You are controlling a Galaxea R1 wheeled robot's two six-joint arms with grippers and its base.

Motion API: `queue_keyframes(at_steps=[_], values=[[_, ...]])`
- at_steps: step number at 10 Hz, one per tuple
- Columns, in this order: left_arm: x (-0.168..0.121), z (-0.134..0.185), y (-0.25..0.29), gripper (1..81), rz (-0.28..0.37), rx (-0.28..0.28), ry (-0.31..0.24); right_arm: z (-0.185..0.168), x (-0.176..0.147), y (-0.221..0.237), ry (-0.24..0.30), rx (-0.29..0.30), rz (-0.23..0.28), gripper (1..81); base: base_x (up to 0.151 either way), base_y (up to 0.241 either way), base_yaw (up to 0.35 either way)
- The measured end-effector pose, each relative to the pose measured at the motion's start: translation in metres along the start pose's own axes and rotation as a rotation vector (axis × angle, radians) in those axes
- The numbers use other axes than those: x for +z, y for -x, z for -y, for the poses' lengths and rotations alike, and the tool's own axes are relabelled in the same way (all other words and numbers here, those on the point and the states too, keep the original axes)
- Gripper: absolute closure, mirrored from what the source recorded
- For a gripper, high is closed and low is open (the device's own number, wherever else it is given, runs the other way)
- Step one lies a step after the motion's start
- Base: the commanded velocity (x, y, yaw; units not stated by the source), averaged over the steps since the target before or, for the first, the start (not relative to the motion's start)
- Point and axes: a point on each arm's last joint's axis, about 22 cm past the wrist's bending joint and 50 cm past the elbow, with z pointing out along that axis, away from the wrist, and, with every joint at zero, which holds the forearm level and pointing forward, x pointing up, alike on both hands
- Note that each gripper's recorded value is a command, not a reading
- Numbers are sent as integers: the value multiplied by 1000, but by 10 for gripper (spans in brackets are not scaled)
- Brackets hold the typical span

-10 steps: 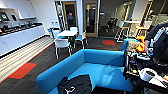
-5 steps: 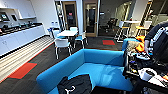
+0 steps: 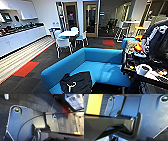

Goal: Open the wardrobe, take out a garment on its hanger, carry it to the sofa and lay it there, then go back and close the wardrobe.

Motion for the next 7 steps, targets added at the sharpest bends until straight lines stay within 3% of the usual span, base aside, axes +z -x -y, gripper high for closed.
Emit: queue_keyframes(at_steps=[1,2,4,5,7], values=[[-4,-4,47,10,42,-27,-1,7,-3,43,-3,12,55,10,0,0,0],[-6,-3,59,10,57,-33,-6,12,-5,61,-8,15,89,10,0,0,0],[2,-2,-13,10,-16,19,6,-3,1,-8,5,-14,-8,10,0,0,0],[3,-1,-24,10,-25,25,5,-3,2,-25,3,-18,-35,10,0,0,0],[1,-5,14,10,15,-5,6,1,-2,17,1,0,26,10,0,0,0]])
